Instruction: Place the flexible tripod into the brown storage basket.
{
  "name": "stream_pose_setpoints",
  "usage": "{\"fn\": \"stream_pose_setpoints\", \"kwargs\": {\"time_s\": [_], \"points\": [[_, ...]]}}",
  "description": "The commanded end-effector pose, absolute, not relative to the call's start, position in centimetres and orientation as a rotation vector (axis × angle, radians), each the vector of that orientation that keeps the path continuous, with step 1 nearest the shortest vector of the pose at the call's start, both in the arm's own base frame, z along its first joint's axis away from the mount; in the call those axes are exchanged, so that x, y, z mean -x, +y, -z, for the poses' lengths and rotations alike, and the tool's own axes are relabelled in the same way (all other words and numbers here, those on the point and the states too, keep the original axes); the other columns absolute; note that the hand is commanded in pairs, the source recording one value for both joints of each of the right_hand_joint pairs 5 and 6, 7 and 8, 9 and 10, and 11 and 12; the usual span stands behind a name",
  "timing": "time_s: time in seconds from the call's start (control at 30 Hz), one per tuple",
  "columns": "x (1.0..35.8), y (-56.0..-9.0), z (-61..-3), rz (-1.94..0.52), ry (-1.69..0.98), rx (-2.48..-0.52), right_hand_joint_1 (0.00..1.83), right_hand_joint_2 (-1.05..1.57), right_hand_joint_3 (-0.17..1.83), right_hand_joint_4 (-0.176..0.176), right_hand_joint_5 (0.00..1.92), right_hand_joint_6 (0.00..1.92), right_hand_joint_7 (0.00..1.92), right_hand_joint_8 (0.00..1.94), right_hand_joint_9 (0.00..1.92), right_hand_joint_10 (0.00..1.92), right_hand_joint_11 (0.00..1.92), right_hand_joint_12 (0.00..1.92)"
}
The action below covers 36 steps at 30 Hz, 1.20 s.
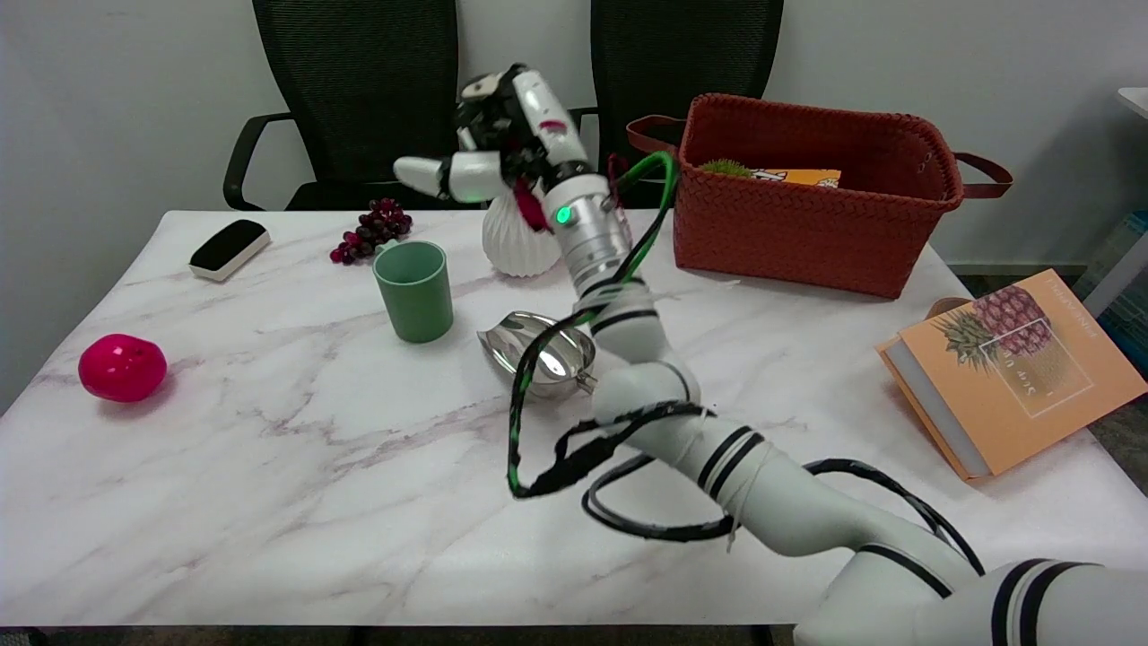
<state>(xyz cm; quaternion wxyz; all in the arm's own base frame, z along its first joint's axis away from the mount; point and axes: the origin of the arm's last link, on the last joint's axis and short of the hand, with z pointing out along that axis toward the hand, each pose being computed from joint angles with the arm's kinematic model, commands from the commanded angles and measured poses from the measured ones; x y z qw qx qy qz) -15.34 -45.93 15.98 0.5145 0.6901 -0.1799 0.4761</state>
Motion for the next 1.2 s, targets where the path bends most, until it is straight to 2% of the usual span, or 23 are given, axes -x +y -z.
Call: {"fn": "stream_pose_setpoints", "kwargs": {"time_s": [0.03, 0.47, 0.77, 1.0, 1.2], "points": [[7.1, -48.7, -26.3, -1.106, -0.131, -1.479, 1.06, 1.23, 0.31, 0.000, 1.85, 1.85, 1.92, 1.92, 1.92, 1.92, 1.92, 1.92], [3.2, -49.7, -30.3, -1.125, -0.037, -1.409, 0.96, 1.43, 0.32, 0.000, 1.92, 1.92, 1.92, 1.92, 1.92, 1.92, 1.92, 1.92], [-0.2, -50.6, -32.7, -1.017, 0.118, -1.345, 0.92, 1.51, 0.33, 0.000, 1.92, 1.92, 1.92, 1.92, 1.92, 1.92, 1.92, 1.92], [0.3, -52.4, -36.6, -1.006, 0.039, -1.231, 0.88, 1.57, 0.30, 0.000, 1.92, 1.92, 1.92, 1.92, 1.92, 1.92, 1.92, 1.92], [0.3, -53.5, -37.4, -0.998, 0.006, -1.194, 0.89, 1.57, 0.28, 0.000, 1.92, 1.92, 1.92, 1.92, 1.92, 1.92, 1.92, 1.92]]}}
